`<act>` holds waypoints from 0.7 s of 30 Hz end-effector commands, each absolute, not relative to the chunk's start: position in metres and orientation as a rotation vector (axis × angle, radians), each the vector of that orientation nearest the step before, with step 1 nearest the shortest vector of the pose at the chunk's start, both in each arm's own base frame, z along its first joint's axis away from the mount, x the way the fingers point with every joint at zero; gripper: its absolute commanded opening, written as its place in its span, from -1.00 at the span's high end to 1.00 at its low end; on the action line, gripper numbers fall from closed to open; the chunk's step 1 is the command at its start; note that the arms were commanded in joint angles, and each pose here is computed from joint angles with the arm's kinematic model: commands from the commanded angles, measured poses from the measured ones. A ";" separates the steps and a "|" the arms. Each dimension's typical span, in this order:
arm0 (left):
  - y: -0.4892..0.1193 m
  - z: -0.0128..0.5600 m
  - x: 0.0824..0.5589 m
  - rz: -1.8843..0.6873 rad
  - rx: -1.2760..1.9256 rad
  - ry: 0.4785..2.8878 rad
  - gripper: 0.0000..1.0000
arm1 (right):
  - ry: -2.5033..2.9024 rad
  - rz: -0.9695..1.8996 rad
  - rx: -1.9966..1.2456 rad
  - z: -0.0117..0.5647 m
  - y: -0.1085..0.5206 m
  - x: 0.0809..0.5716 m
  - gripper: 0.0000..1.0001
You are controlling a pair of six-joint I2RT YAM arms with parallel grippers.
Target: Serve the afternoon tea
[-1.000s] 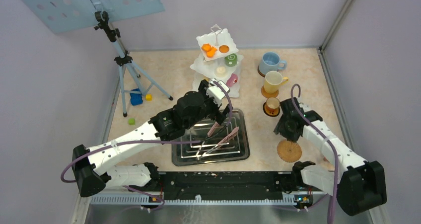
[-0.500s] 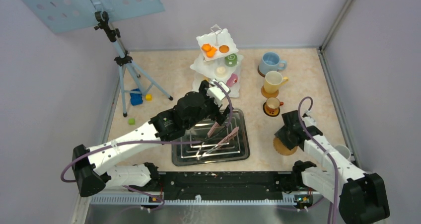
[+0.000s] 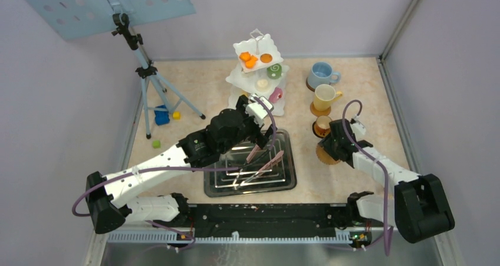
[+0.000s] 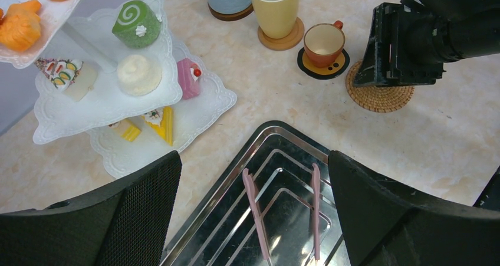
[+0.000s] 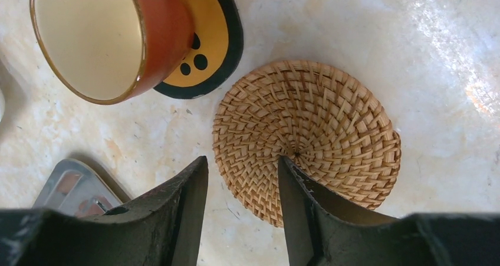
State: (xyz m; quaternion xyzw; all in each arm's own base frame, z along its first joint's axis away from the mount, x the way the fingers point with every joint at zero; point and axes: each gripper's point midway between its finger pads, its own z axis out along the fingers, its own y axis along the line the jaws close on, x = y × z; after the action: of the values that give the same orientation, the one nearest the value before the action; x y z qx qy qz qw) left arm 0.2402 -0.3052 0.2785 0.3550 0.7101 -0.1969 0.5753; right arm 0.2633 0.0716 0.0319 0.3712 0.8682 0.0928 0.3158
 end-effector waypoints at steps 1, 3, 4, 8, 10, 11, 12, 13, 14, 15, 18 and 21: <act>-0.305 0.295 0.242 -0.471 0.790 1.615 -0.97 | 2.312 0.253 0.892 0.047 0.075 0.270 0.06; -0.305 0.295 0.242 -0.472 0.793 1.615 -0.97 | 2.286 0.263 0.793 0.072 0.074 0.274 0.03; -0.306 0.294 0.241 -0.476 0.795 1.616 -0.97 | 2.261 0.257 0.757 0.084 0.072 0.274 0.01; -0.307 0.293 0.240 -0.485 0.800 1.617 -0.97 | 2.107 0.112 0.669 0.128 0.037 0.267 -0.04; -0.307 0.293 0.241 -0.483 0.799 1.618 -0.97 | 2.025 -0.036 0.731 0.142 0.007 0.258 -0.18; -0.308 0.293 0.240 -0.484 0.798 1.618 -0.97 | 1.980 -0.132 0.789 0.148 -0.011 0.250 -0.22; -0.308 0.292 0.240 -0.484 0.801 1.620 -0.97 | 1.928 -0.229 0.881 0.154 -0.029 0.239 -0.23; -0.308 0.292 0.240 -0.485 0.803 1.620 -0.97 | 1.878 -0.316 0.992 0.159 -0.046 0.226 -0.28; -0.308 0.292 0.240 -0.486 0.801 1.621 -0.97 | 1.827 -0.398 1.106 0.164 -0.062 0.211 -0.31; -0.309 0.291 0.240 -0.489 0.803 1.622 -0.97 | 1.787 -0.469 1.215 0.168 -0.073 0.200 -0.32; -0.310 0.291 0.240 -0.494 0.805 1.623 -0.97 | 1.721 -0.631 1.443 0.176 -0.096 0.172 -0.36; -0.310 0.292 0.239 -0.496 0.806 1.620 -0.98 | 1.711 -0.720 1.613 0.174 -0.111 0.157 -0.61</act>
State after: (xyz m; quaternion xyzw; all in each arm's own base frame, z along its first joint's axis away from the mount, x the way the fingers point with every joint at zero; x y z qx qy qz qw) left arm 0.2401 -0.3052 0.2785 0.3549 0.7101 -0.1970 0.5753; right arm 0.2083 -0.0764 0.1696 0.5429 0.7153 -0.1771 0.4028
